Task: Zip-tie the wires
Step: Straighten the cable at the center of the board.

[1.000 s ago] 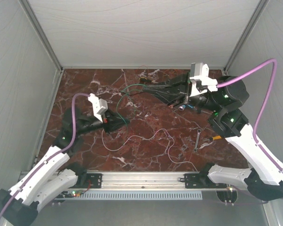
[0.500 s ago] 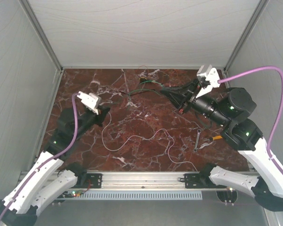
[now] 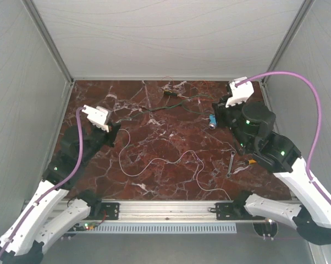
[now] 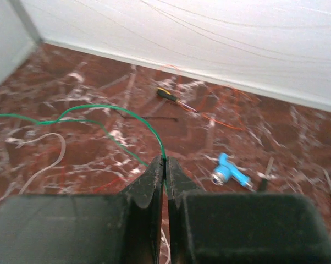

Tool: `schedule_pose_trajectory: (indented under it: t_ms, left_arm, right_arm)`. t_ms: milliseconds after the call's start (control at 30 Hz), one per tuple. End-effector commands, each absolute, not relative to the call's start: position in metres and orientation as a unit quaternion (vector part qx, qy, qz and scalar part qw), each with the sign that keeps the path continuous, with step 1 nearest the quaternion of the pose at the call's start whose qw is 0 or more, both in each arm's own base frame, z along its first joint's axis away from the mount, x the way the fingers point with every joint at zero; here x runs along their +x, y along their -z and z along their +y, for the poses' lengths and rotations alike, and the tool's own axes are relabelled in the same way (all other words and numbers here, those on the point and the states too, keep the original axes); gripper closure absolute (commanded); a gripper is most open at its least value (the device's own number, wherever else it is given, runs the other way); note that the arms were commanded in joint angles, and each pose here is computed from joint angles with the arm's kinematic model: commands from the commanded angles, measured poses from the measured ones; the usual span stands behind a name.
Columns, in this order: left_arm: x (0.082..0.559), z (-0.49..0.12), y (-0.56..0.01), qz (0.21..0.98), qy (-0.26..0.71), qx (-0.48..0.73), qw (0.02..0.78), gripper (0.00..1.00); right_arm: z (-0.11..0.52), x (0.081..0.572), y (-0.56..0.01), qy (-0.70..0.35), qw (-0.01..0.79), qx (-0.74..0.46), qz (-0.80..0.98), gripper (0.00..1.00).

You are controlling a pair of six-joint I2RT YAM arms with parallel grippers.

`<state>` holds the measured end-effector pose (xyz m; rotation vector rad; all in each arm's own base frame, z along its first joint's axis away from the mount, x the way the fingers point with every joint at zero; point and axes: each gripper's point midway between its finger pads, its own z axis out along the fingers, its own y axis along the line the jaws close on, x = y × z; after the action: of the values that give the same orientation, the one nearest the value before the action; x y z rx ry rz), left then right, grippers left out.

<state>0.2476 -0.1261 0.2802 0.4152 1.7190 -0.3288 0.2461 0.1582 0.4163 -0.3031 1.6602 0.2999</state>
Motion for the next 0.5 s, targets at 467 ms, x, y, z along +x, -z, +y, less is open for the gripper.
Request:
schedule_pose_trajectory:
  t_ms: [467]
  left_arm:
    - [0.215,-0.118,-0.349,0.734,0.199,0.131,0.636,1.00]
  right_arm:
    - [0.075,0.296,-0.391,0.218,0.612,0.033,0.760,1.00]
